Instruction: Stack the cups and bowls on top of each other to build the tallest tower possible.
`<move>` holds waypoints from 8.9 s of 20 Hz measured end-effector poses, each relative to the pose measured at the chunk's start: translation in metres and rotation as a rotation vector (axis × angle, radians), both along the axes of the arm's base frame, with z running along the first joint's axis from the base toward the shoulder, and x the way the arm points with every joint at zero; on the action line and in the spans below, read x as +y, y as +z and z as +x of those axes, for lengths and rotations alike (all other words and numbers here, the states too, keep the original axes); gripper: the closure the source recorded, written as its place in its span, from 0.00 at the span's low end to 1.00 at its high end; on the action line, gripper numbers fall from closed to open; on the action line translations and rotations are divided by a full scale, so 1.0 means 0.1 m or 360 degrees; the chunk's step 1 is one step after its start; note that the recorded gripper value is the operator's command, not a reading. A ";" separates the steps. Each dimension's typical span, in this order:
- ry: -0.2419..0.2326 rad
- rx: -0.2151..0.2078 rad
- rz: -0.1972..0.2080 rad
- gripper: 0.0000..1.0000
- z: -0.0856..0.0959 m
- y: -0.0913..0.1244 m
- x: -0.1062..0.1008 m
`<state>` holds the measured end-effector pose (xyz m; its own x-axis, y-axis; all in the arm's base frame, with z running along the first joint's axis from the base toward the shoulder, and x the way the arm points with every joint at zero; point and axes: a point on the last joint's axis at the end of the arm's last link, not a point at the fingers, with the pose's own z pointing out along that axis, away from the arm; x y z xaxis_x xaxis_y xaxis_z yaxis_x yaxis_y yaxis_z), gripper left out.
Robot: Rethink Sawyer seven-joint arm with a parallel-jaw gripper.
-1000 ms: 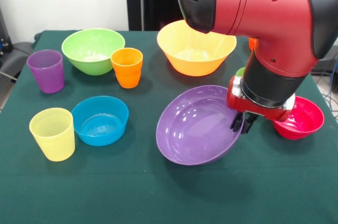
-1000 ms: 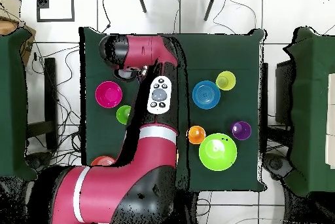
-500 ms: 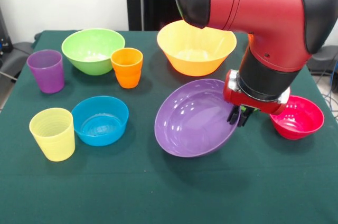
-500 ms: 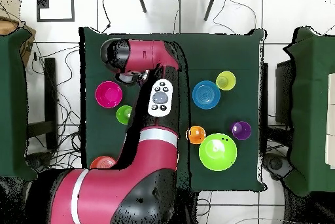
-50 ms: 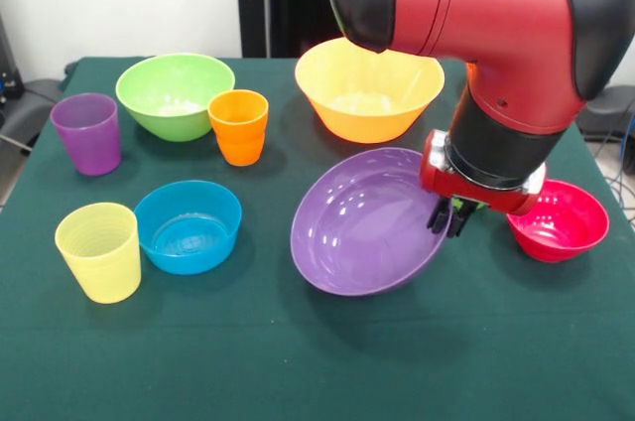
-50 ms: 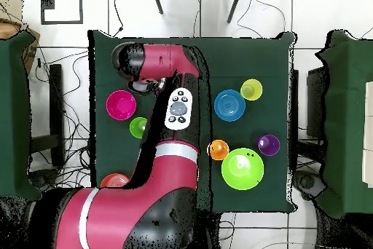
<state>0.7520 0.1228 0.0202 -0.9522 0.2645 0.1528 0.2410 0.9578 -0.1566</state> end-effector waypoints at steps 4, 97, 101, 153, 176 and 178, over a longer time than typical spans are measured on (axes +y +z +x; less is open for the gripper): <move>-0.0006 0.0036 0.0006 1.00 0.02 0.07 0.02; 0.0048 -0.0032 -0.0041 1.00 0.30 -0.20 0.20; 0.0039 -0.0035 -0.0043 1.00 0.26 -0.16 0.17; -0.0076 -0.0089 -0.0018 0.00 0.01 0.70 -0.10; -0.0283 -0.0179 -0.0053 0.00 -0.56 1.30 -1.40; -0.0241 -0.0197 -0.0082 0.00 -0.61 1.23 -1.37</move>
<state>0.6907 -0.0146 0.1432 -0.9117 0.4105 0.0196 0.4020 0.9007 -0.1647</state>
